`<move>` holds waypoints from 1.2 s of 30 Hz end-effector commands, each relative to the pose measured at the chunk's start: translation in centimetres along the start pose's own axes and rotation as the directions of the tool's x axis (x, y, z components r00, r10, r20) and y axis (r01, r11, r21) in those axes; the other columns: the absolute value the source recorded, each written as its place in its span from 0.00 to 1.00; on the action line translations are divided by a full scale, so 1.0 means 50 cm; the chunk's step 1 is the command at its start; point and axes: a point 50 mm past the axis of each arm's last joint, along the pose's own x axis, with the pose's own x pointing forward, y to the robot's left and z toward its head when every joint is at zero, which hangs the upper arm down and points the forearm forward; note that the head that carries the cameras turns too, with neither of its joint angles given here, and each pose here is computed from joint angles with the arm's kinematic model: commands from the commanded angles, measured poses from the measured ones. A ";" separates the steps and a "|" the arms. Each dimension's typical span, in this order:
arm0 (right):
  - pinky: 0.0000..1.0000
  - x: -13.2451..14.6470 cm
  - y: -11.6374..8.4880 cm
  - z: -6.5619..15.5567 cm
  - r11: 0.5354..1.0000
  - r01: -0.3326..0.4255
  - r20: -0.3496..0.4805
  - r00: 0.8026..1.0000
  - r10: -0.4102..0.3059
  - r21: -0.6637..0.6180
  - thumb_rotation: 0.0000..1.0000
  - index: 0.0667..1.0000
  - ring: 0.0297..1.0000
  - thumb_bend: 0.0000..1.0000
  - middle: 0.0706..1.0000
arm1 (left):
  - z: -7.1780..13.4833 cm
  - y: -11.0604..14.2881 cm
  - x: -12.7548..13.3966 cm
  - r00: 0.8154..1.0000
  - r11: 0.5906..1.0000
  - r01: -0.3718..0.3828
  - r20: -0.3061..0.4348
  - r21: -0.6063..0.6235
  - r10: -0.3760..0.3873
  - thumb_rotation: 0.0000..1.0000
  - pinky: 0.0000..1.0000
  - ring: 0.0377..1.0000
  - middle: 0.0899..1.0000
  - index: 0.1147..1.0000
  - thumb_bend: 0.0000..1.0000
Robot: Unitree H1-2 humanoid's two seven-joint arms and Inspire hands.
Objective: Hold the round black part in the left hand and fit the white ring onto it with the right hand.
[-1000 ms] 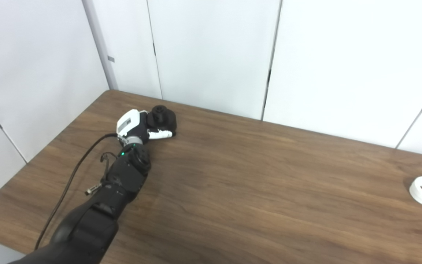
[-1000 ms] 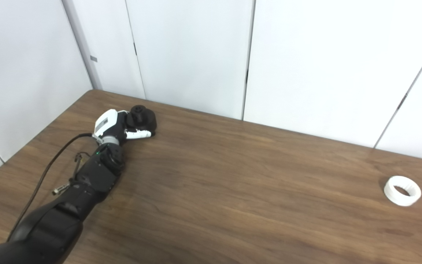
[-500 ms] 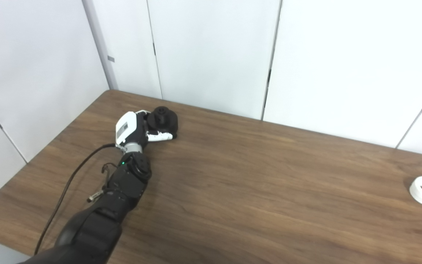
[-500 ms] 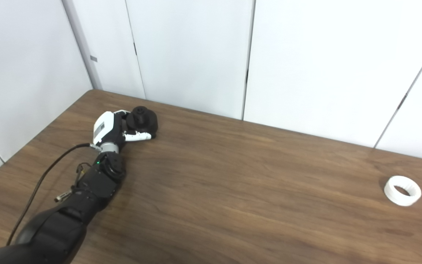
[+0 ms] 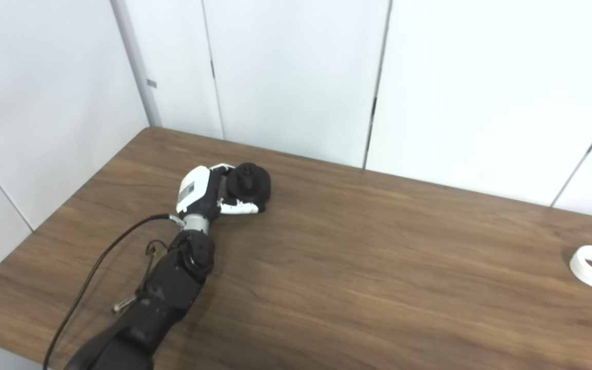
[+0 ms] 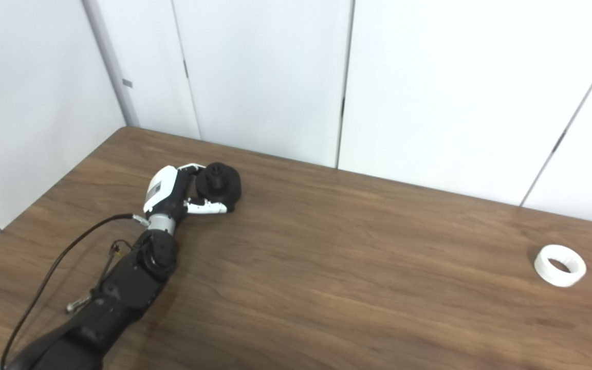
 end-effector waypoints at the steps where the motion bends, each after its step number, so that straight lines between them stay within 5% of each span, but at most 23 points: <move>1: 1.00 0.005 0.002 0.025 1.000 0.005 0.071 0.997 -0.004 -0.010 1.00 0.91 0.96 0.62 0.92 | 0.062 0.041 0.023 0.988 0.998 -0.053 0.146 0.019 0.050 0.06 0.92 0.86 0.74 0.42 0.52; 5: 0.99 0.009 0.008 0.026 1.000 0.009 0.064 0.998 -0.008 -0.025 1.00 0.91 0.95 0.62 0.92 | 0.124 0.048 -0.029 0.963 1.000 0.010 0.269 0.014 -0.013 0.06 0.99 0.86 0.74 0.42 0.52; 9: 1.00 0.014 0.018 0.025 1.000 0.013 0.059 0.998 -0.012 -0.026 1.00 0.90 0.95 0.62 0.91 | 0.182 0.043 -0.101 0.914 0.998 0.055 0.401 0.019 -0.058 0.06 1.00 0.84 0.73 0.42 0.52; 15: 1.00 0.020 0.031 0.023 0.999 -0.029 0.098 0.995 0.031 -0.022 1.00 0.91 0.96 0.57 0.92 | 0.244 -0.008 -0.240 0.840 0.973 0.228 0.512 -0.031 -0.180 0.06 1.00 0.85 0.73 0.42 0.52; 24: 0.97 0.024 0.055 0.050 0.999 -0.039 0.099 0.994 0.040 -0.010 1.00 0.89 0.94 0.59 0.90 | 0.283 -0.069 -0.393 0.760 0.893 0.444 0.556 -0.068 -0.336 0.07 1.00 0.87 0.73 0.42 0.52; 31: 0.94 0.029 0.067 0.064 0.999 -0.029 0.095 0.995 0.033 -0.038 1.00 0.88 0.92 0.61 0.88 | 0.282 -0.069 -0.419 0.716 0.854 0.517 0.572 -0.048 -0.401 0.07 1.00 0.87 0.73 0.42 0.52; 36: 0.94 0.036 0.077 0.077 0.998 -0.036 0.107 0.993 0.040 -0.042 1.00 0.88 0.93 0.61 0.89 | 0.278 -0.073 -0.427 0.703 0.844 0.536 0.567 -0.025 -0.430 0.07 1.00 0.87 0.73 0.42 0.52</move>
